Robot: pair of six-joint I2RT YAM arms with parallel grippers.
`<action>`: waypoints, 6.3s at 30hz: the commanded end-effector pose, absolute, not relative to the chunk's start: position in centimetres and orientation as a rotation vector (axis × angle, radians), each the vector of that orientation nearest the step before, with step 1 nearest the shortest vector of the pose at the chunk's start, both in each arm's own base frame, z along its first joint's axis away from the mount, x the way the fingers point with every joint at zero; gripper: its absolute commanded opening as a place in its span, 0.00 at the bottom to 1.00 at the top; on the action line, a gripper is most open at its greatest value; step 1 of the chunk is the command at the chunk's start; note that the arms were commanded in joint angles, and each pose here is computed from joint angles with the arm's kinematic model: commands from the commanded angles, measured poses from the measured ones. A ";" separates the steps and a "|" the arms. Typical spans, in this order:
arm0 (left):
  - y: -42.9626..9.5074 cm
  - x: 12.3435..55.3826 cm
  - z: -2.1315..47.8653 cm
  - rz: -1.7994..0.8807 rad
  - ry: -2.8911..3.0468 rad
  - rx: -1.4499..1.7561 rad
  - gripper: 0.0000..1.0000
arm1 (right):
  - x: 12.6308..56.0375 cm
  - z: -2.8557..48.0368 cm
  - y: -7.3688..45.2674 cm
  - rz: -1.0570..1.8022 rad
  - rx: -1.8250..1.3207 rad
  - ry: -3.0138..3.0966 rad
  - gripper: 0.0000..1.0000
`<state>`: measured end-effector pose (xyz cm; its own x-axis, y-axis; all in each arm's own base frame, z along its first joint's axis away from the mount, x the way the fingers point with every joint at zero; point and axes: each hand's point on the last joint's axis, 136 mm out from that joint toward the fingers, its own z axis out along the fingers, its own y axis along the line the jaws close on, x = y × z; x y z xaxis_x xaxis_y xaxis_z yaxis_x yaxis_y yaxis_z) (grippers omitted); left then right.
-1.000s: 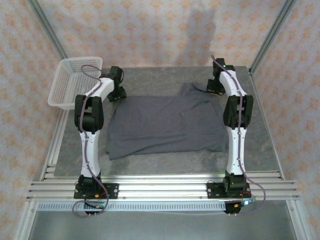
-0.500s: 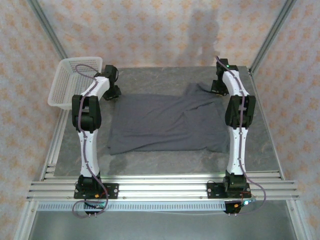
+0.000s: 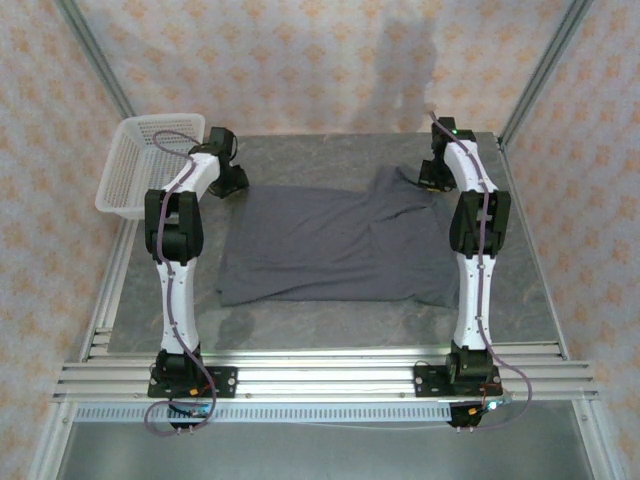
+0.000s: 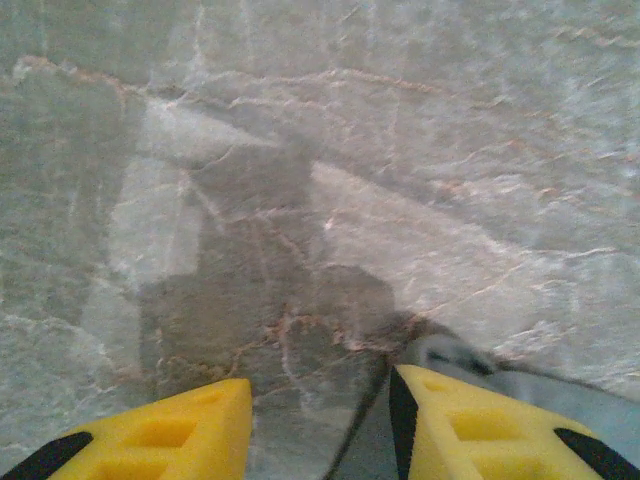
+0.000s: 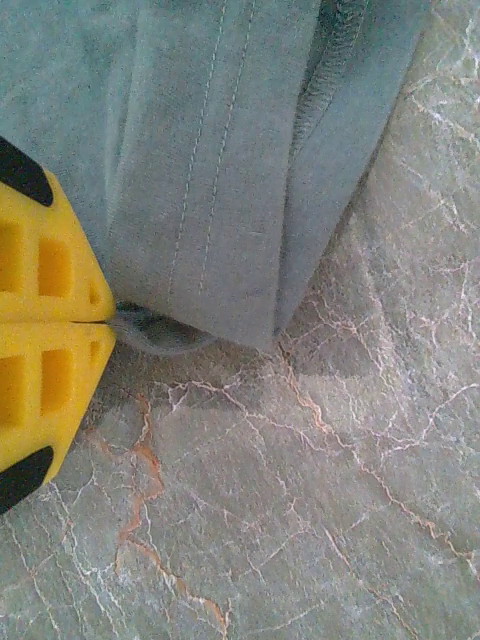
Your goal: Fold the inside-out t-shirt
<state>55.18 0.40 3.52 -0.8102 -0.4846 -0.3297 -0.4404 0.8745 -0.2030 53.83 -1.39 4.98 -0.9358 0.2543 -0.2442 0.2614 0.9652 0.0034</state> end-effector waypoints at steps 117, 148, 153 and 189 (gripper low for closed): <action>1.4 38.8 9.1 -0.133 2.703 -0.747 0.00 | 41.2 10.2 -3.0 0.145 0.735 2.721 0.00; -4.3 33.0 14.3 -0.328 2.536 -0.524 0.83 | 48.0 7.8 -2.0 0.146 0.657 2.794 0.55; -4.5 32.7 13.2 -0.317 2.562 -0.535 0.86 | 47.9 4.6 -0.2 0.193 0.633 2.903 0.50; -4.6 32.4 12.2 -0.312 2.594 -0.574 0.85 | 26.0 10.4 1.8 0.448 1.033 2.421 0.44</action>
